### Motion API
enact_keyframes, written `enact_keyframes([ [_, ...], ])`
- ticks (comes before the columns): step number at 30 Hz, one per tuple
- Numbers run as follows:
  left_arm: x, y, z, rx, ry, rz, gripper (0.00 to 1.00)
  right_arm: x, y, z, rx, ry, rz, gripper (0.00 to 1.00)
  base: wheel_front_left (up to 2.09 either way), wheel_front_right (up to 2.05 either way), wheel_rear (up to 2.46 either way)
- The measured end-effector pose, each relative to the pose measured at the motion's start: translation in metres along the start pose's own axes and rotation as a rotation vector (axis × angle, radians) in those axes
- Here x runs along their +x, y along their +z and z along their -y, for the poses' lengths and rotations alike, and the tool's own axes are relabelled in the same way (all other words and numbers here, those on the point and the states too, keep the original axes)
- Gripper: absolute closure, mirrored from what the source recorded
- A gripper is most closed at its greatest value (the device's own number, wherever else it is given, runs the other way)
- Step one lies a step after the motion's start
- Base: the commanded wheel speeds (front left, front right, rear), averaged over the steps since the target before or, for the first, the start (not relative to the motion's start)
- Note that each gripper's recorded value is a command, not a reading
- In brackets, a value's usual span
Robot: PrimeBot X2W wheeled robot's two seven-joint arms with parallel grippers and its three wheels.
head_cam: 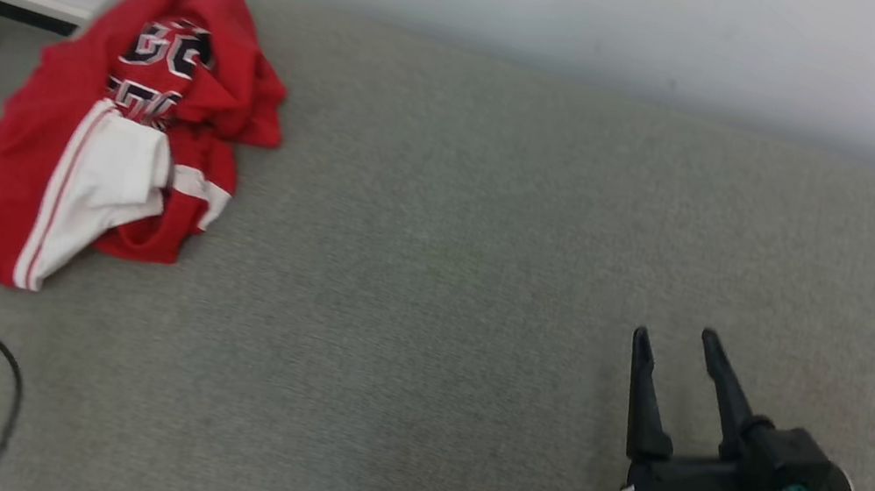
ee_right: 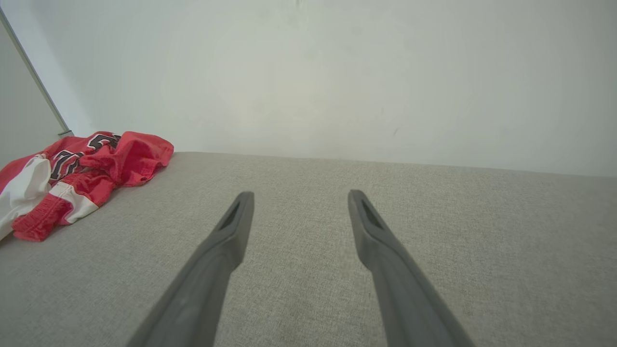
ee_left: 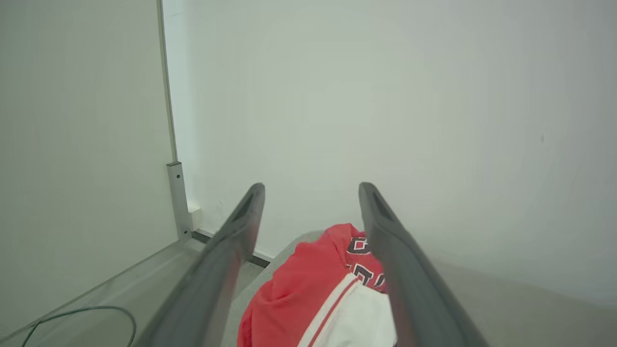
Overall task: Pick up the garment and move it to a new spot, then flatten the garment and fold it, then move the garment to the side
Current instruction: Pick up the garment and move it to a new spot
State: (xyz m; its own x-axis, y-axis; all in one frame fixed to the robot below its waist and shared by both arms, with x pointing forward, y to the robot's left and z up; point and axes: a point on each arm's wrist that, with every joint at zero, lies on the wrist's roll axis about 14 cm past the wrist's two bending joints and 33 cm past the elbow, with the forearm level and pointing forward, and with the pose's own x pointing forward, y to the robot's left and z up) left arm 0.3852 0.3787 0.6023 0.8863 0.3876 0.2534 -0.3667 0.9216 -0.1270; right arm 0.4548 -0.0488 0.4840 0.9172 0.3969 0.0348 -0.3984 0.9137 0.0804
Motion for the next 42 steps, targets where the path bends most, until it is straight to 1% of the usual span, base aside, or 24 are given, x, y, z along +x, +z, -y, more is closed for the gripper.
enact_keyframes([
  [1, 0.012, 0.002, 0.003, -0.011, -0.008, 0.001, 0.0, 0.002, 0.001, 0.006, -0.001, -0.012, 0.008, 0.0, 0.0, 0.0, 0.0],
  [3, 0.033, 0.0, 0.009, 0.012, -0.037, -0.018, 0.0, 0.004, 0.001, 0.017, -0.001, -0.038, 0.015, 0.0, 0.0, 0.0, 0.0],
  [7, 0.069, -0.013, 0.013, 0.05, -0.057, -0.074, 0.0, 0.002, -0.005, 0.041, 0.005, -0.099, 0.012, 0.0, 0.0, 0.0, 0.0],
  [9, 0.082, -0.029, 0.017, 0.042, -0.061, -0.126, 0.0, 0.0, -0.007, 0.052, 0.009, -0.127, 0.011, 0.0, 0.0, 0.0, 0.0],
  [13, 0.1, -0.069, 0.023, 0.059, -0.069, -0.248, 0.0, -0.009, -0.015, 0.072, 0.012, -0.181, -0.001, 0.0, 0.0, 0.0, 0.0],
  [18, 0.103, -0.133, 0.024, 0.068, -0.056, -0.437, 0.0, -0.02, -0.025, 0.093, 0.011, -0.239, -0.025, 0.0, 0.0, 0.0, 0.0],
  [19, 0.102, -0.145, 0.024, 0.057, -0.05, -0.47, 0.0, -0.021, -0.026, 0.096, 0.009, -0.248, -0.03, 0.0, 0.0, 0.0, 0.0],
  [20, 0.102, -0.145, 0.024, 0.057, -0.05, -0.47, 0.0, -0.021, -0.026, 0.096, 0.009, -0.248, -0.03, 0.0, 0.0, 0.0, 0.0],
  [23, 0.093, -0.185, 0.024, 0.062, -0.036, -0.606, 0.0, -0.027, -0.032, 0.106, 0.004, -0.275, -0.046, 0.0, 0.0, 0.0, 0.0],
  [26, 0.086, -0.212, 0.017, 0.107, -0.022, -0.699, 0.0, -0.031, -0.037, 0.114, -0.001, -0.297, -0.059, 0.0, 0.0, 0.0, 0.0],
  [28, 0.079, -0.228, 0.014, 0.094, 0.004, -0.758, 0.0, -0.034, -0.04, 0.118, -0.003, -0.31, -0.069, 0.0, 0.0, 0.0, 0.0],
  [30, 0.074, -0.239, 0.014, 0.104, 0.009, -0.795, 0.0, -0.037, -0.042, 0.121, -0.007, -0.319, -0.075, 0.0, 0.0, 0.0, 0.0],
  [31, 0.073, -0.241, 0.014, 0.106, 0.011, -0.806, 0.03, -0.038, -0.042, 0.122, -0.008, -0.323, -0.076, 0.0, 0.0, 0.0, 0.0],
  [32, 0.072, -0.242, 0.013, 0.11, 0.013, -0.814, 0.78, -0.038, -0.041, 0.122, -0.01, -0.323, -0.075, 0.0, 0.0, 0.0, 0.0],
  [33, 0.073, -0.24, 0.012, 0.103, 0.016, -0.799, 1.0, -0.038, -0.04, 0.122, -0.012, -0.324, -0.074, 0.0, 0.0, 0.0, 0.0],
  [35, 0.074, -0.236, 0.011, 0.098, 0.023, -0.775, 1.0, -0.037, -0.038, 0.121, -0.017, -0.32, -0.068, 0.0, 0.0, 0.0, 0.0],
  [38, 0.084, -0.219, 0.01, 0.089, 0.027, -0.676, 1.0, -0.036, -0.035, 0.118, -0.016, -0.313, -0.06, 0.0, 0.0, 0.0, 0.0],
  [42, 0.11, -0.178, 0.017, 0.036, 0.03, -0.486, 1.0, -0.036, -0.029, 0.113, -0.018, -0.301, -0.048, 0.0, 0.0, 0.0, 0.0],
])
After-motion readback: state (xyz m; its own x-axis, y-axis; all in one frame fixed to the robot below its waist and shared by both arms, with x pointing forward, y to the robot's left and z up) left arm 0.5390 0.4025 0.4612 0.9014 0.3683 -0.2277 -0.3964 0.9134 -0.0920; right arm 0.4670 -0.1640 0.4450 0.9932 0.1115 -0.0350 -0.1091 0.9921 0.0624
